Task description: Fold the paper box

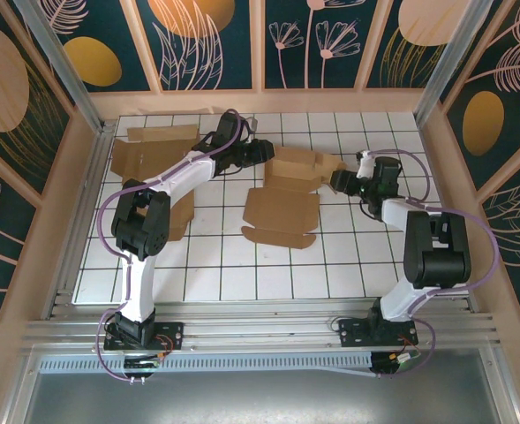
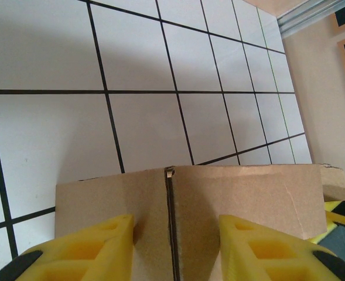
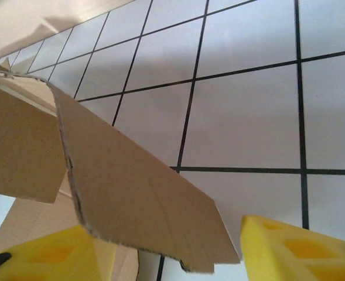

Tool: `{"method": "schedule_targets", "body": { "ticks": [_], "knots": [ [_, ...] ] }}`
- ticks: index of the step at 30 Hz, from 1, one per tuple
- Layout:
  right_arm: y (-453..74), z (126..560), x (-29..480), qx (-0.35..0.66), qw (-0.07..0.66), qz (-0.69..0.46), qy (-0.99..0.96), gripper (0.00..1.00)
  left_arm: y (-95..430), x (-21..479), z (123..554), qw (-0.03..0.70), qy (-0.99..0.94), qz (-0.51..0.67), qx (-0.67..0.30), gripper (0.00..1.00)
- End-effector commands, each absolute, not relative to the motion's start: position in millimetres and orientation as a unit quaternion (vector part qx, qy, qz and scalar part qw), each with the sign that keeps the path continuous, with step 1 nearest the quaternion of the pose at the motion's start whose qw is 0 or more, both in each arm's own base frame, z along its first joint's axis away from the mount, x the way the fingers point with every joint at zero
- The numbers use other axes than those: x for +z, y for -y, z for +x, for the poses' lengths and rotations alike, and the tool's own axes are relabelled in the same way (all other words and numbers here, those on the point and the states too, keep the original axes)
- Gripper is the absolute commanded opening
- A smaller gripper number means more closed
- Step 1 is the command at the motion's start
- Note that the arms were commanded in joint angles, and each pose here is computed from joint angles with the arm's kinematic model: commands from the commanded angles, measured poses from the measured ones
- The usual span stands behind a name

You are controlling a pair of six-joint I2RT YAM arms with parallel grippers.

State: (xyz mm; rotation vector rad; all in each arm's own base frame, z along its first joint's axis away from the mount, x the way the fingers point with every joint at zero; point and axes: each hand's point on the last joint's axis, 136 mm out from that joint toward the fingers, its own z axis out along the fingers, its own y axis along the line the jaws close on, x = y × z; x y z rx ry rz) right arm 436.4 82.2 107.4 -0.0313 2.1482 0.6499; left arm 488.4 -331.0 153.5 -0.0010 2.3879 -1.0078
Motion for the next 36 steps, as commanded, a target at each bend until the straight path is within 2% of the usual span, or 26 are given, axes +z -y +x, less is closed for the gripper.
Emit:
{"method": "schedule_targets", "body": {
  "ticks": [1,3,7,9,22,36],
  "knots": [
    [-94.7,443.5,123.9,0.278,0.452,-0.002,-0.848,0.52,325.7,106.8,472.2,0.215,-0.917,-0.005,-0.337,0.39],
    [-98.1,438.4,121.3,0.282,0.454,0.004,-0.845,0.43,327.0,106.1,470.8,0.214,-0.916,-0.002,-0.34,0.39],
    [-110.0,433.4,126.9,0.298,0.454,0.022,-0.839,0.14,334.5,104.4,465.6,0.208,-0.914,0.008,-0.348,0.38],
    [-116.8,433.7,134.3,0.308,0.455,0.032,-0.835,0.1,338.0,101.7,462.9,0.204,-0.914,0.011,-0.35,0.38],
    [-155.5,442.6,159.5,0.389,0.367,0.152,-0.831,0.13,356.9,96.7,448.4,0.194,-0.913,0.024,-0.358,0.35],
    [-193.7,445.1,172.6,0.416,0.353,0.123,-0.829,0.16,359.9,102.9,443.2,0.201,-0.91,0.028,-0.361,0.35]
  ]
}}
